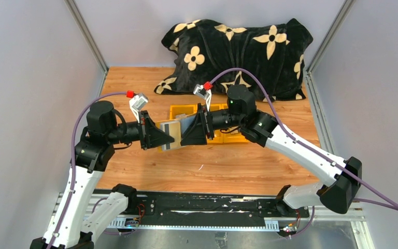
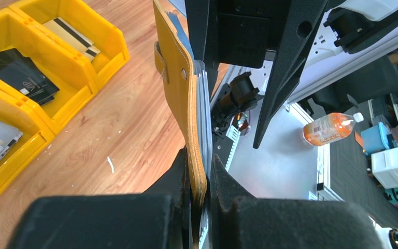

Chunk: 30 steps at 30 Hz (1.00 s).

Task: Take the credit cards out of the card holder
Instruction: Remove the credit card from the card holder.

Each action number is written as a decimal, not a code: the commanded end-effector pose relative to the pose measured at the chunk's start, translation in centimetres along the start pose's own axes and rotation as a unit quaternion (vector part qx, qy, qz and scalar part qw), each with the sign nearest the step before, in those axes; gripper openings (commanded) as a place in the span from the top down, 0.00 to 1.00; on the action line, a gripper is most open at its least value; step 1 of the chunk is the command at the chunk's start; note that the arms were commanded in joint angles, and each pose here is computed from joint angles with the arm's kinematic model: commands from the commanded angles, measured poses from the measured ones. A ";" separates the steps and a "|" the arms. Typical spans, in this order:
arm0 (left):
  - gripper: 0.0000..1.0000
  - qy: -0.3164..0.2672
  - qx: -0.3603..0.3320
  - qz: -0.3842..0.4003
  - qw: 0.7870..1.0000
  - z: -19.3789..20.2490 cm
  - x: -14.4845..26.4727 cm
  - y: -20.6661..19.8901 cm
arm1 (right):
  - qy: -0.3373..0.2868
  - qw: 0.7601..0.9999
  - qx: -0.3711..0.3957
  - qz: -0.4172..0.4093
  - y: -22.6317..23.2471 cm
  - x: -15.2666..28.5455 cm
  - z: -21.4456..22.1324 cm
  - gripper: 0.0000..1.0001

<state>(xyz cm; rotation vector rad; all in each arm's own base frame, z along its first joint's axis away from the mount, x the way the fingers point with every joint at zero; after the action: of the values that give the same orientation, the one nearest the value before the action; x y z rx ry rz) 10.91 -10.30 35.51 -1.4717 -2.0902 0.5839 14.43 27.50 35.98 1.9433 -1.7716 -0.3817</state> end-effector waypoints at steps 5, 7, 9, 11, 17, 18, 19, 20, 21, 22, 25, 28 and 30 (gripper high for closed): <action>1.00 0.001 -0.014 0.051 0.999 -0.5 0.3 -1.5 | -0.047 0.999 0.005 0.006 -0.8 -1.0 -2.1 0.54; 1.00 -0.003 -0.012 0.050 0.999 -0.6 0.2 -1.4 | -0.060 0.998 -0.004 0.011 -0.9 -1.6 -2.3 0.58; 0.99 -0.005 -0.010 0.052 0.999 -0.7 0.1 -1.3 | -0.069 0.997 -0.012 0.032 -1.3 -2.3 -2.2 0.64; 0.98 -0.004 -0.009 0.057 0.998 -0.7 0.0 -1.2 | -0.079 0.994 -0.024 0.072 -1.8 -2.8 -2.0 0.71; 0.91 0.005 -0.008 0.070 0.998 -0.4 0.1 -1.3 | -0.112 0.990 -0.031 0.085 -2.0 -2.8 -1.7 0.83; 0.89 0.005 -0.008 0.071 0.997 -0.4 0.1 -1.4 | -0.110 0.991 -0.028 0.072 -1.8 -2.8 -1.7 0.84; 0.88 0.006 -0.008 0.072 0.997 -0.3 0.1 -1.3 | -0.109 0.992 -0.023 0.054 -1.5 -2.8 -1.7 0.86; 0.86 0.007 -0.008 0.074 0.997 -0.3 0.1 -1.3 | -0.106 0.993 -0.021 0.036 -1.3 -2.8 -1.6 0.88; 0.85 0.007 -0.008 0.075 0.997 -0.3 0.1 -1.4 | -0.107 0.994 -0.018 0.017 -1.0 -2.8 -1.5 0.90; 0.85 0.008 -0.008 0.077 0.997 -0.4 0.1 -1.4 | -0.109 0.994 -0.009 -0.014 -0.5 -2.7 -1.5 0.92; 0.85 0.010 -0.007 0.084 0.996 -0.5 0.1 -1.5 | -0.105 0.993 -0.005 -0.056 -0.1 -2.5 -0.9 1.00; 0.84 0.013 -0.008 0.091 0.996 -0.6 0.1 -1.7 | -0.104 0.993 -0.007 -0.058 0.0 -2.1 -0.2 1.00; 0.82 0.015 -0.006 0.093 0.996 -0.6 0.2 -1.8 | -0.109 0.992 -0.010 -0.056 -0.2 -1.6 0.1 1.00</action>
<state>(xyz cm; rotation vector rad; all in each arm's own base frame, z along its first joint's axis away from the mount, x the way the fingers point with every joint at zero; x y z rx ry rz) 11.06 -10.15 35.95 -1.4690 -2.1032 0.6304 15.02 28.78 34.79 1.9366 -1.7904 -0.6122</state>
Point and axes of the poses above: each gripper's point midway between its finger pads, its own x axis back along the fingers, its own y axis along the line the jaws close on, z = x × y, the point moved 10 cm from there along x, back along the fingers, and after that the axes turned 4 degrees about x, right-handed, at the moved point
